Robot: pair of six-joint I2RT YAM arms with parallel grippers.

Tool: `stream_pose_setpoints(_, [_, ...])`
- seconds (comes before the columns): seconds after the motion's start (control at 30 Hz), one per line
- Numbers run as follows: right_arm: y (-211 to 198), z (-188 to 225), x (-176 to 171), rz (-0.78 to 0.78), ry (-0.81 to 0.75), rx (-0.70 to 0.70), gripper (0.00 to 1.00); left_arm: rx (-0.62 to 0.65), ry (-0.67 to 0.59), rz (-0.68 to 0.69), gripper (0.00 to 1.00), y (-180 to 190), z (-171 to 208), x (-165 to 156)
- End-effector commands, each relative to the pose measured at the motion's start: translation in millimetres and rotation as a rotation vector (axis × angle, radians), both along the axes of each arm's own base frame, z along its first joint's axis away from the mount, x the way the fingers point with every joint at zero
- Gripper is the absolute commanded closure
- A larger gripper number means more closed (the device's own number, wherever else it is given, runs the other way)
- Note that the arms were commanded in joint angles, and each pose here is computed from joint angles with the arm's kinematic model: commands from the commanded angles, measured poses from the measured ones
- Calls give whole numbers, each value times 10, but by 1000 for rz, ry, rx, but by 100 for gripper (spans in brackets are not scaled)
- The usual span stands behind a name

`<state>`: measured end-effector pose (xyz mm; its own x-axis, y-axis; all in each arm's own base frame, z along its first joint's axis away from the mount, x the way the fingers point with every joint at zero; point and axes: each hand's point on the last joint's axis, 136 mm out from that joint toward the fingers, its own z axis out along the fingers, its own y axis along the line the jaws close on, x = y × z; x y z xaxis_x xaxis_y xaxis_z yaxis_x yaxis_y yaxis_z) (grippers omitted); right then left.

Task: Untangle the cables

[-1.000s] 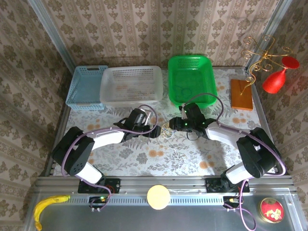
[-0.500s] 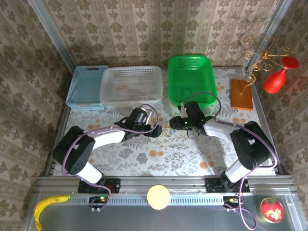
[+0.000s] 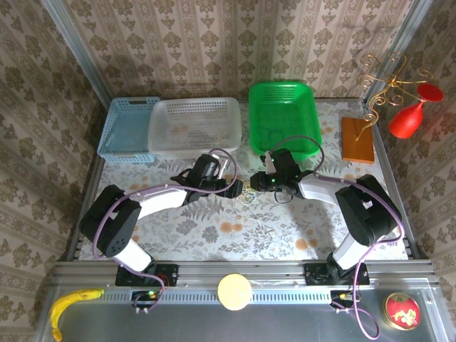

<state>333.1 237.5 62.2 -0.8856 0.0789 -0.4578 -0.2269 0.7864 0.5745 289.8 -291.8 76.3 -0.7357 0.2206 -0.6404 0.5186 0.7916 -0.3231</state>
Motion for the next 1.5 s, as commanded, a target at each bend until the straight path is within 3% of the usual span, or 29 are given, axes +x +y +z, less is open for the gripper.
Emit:
stream_pose_setpoints(0.0, [-4,217,-80,8,-33,41,76,-5,-16,-30,0,-81,31,15])
stream_pose_setpoints(0.27, [-99,304,-224,-17,-38,41,60,-2,-10,-25,0,-43,-29,-29])
stream_pose_setpoints(0.73, [82,79,-109,-18,16,60,54,43,18,-42,0,38,-285,-168])
stream_pose_setpoints(0.87, [111,18,-79,-18,32,62,62,54,22,-40,0,58,-345,-170])
stream_pose_setpoints(1.13, [99,130,-154,-10,31,78,98,77,31,-38,0,78,-476,-172])
stream_pose_setpoints(1.47, [42,662,-390,-18,-24,188,100,118,44,-14,0,178,-641,-183])
